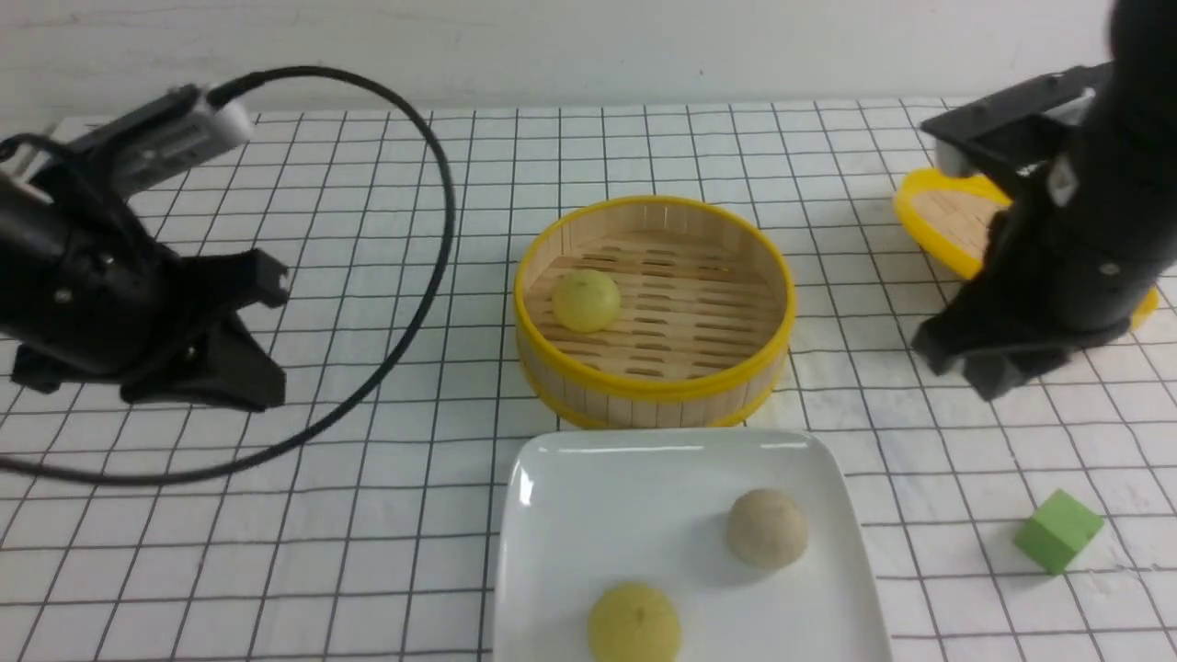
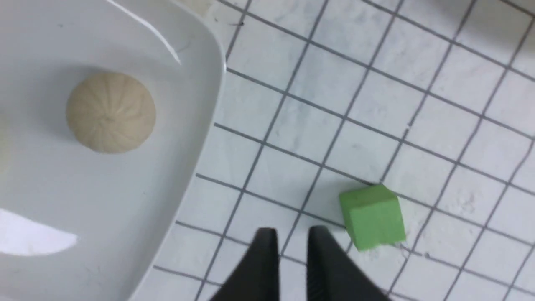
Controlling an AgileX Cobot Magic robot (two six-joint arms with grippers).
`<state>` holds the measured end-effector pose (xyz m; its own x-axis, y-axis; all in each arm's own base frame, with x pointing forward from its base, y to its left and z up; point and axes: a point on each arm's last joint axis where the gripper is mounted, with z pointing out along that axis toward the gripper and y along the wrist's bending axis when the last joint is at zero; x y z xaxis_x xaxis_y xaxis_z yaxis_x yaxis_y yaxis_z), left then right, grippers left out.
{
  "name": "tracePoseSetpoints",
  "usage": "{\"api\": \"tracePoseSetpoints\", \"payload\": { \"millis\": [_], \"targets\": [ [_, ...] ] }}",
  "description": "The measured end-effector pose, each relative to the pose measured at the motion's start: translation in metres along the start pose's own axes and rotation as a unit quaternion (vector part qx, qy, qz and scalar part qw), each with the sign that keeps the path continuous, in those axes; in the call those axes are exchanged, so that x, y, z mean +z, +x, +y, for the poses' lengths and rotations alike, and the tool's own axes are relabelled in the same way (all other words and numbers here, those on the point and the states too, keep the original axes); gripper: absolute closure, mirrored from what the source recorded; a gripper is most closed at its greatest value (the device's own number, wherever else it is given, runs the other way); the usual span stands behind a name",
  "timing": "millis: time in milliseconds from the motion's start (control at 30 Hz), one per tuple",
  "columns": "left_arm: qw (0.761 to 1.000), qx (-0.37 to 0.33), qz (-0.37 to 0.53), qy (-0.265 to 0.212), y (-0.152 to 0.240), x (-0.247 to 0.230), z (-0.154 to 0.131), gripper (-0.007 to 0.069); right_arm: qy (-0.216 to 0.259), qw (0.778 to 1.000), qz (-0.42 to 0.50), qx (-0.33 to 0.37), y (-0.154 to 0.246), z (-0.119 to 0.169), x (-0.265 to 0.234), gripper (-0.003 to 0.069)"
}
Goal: Put the steamed buns into the plate on the white-black tablecloth.
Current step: 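Reach into the bamboo steamer and grasp a bun with the left gripper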
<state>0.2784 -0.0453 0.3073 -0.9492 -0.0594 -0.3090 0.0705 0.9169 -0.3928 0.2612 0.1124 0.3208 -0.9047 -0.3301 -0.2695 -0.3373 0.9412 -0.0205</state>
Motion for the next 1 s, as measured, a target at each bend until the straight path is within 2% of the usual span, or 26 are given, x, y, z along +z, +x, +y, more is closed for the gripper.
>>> {"api": "tracePoseSetpoints", "payload": {
  "millis": [67,100,233,267,333,367,400,433,467,500,600,700,867,1000],
  "targets": [
    [1.0,0.014,0.007,0.006,-0.009,0.007,-0.008,0.0622,0.002,1.0,0.003,0.006,0.013,-0.004,-0.003,0.0649],
    [0.999,0.037,0.011,0.015,-0.02,0.016,-0.023,0.0623,0.005,1.0,0.01,0.015,0.033,-0.01,-0.004,0.0671],
    [0.996,0.086,0.012,0.035,-0.046,0.039,-0.073,0.0615,0.01,0.999,0.034,0.031,0.086,-0.018,0.001,0.0673],
    [0.996,0.085,0.016,0.034,-0.048,0.044,-0.074,0.0613,0.01,0.999,0.034,0.032,0.086,-0.019,0.001,0.0673],
    [0.996,0.086,0.01,0.026,-0.066,0.059,-0.098,0.0572,0.007,0.999,0.028,0.035,0.112,-0.019,0.005,0.0673],
    [0.996,0.085,0.014,0.023,-0.068,0.064,-0.098,0.0562,0.006,0.999,0.026,0.035,0.114,-0.019,0.005,0.0673],
    [0.996,0.09,0.009,0.005,-0.082,0.082,-0.113,0.0514,0.0,0.999,0.014,0.038,0.126,-0.018,0.008,0.0673],
    [0.996,0.093,0.004,0.002,-0.082,0.081,-0.115,0.05,-0.001,0.999,0.012,0.039,0.127,-0.017,0.009,0.0673],
    [0.995,0.104,-0.002,-0.016,-0.092,0.097,-0.125,0.0438,-0.005,0.999,0.002,0.041,0.136,-0.017,0.012,0.0672],
    [0.994,0.104,0.002,-0.02,-0.093,0.103,-0.125,0.043,-0.006,0.999,0.001,0.041,0.137,-0.017,0.013,0.0672],
    [0.989,0.138,-0.011,-0.049,-0.109,0.133,-0.14,0.0311,-0.007,0.999,-0.012,0.041,0.144,-0.016,0.017,0.0671],
    [0.984,0.163,-0.013,-0.075,-0.116,0.163,-0.145,0.0244,-0.008,0.999,-0.027,0.042,0.143,-0.016,0.017,0.067],
    [0.979,0.174,-0.002,-0.104,-0.121,0.197,-0.135,0.0247,-0.01,0.997,-0.055,0.044,0.138,-0.017,0.017,0.0668],
    [0.978,0.175,0.009,-0.111,-0.119,0.212,-0.13,0.0323,-0.013,0.996,-0.069,0.046,0.135,-0.016,0.017,0.0666]
  ]
}}
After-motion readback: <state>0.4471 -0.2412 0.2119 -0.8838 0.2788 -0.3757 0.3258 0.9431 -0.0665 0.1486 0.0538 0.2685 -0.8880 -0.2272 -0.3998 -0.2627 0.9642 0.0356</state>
